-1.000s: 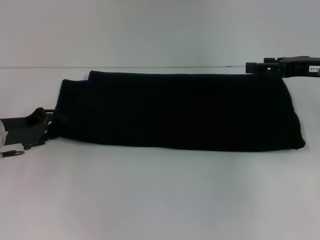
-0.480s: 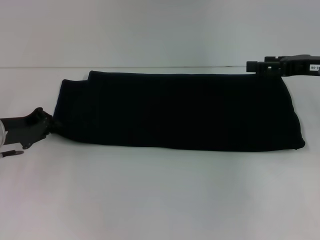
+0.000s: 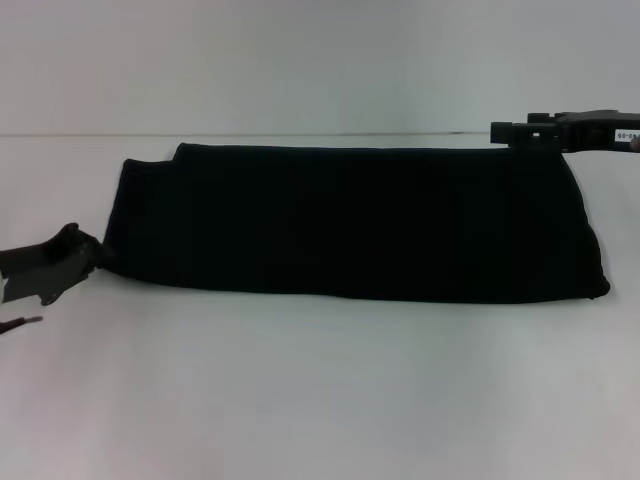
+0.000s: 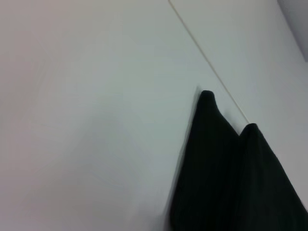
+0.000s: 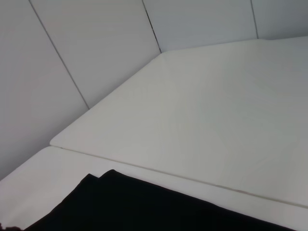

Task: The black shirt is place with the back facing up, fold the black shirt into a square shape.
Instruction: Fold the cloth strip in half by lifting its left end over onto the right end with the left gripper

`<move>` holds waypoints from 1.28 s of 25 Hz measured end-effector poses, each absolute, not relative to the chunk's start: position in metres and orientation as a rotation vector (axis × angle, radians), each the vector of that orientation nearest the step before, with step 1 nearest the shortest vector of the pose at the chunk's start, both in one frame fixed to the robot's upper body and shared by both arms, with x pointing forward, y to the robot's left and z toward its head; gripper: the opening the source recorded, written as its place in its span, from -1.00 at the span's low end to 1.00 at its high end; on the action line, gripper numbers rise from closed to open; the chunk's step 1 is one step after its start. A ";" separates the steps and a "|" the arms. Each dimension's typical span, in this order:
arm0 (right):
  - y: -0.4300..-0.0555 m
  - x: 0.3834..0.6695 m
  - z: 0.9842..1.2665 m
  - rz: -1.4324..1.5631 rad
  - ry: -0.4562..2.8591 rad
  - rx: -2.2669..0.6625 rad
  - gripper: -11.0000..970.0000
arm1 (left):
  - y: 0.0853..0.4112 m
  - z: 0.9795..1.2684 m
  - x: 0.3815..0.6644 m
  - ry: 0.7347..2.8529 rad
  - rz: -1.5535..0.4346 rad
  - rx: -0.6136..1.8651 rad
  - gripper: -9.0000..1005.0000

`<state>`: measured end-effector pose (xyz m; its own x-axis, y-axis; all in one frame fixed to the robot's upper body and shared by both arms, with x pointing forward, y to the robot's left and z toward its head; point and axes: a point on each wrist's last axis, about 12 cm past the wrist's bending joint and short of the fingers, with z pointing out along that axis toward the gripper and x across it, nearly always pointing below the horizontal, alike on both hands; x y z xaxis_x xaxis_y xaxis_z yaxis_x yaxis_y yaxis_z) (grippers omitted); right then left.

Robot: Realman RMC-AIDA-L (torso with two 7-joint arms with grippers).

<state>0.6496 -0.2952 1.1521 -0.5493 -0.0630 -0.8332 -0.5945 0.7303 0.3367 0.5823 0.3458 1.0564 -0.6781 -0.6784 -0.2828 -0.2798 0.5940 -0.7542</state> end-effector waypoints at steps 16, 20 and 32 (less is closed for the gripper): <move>-0.281 0.655 1.152 0.778 2.050 -0.471 0.73 | 0.404 1.059 0.539 2.184 -0.833 -0.781 -0.91; -0.276 0.658 1.154 0.781 2.046 -0.470 0.73 | 0.430 1.073 0.525 2.133 -0.811 -0.789 -0.92; -0.280 0.655 1.147 0.775 2.035 -0.417 0.73 | 0.375 1.162 0.579 1.962 -1.288 -0.285 -0.91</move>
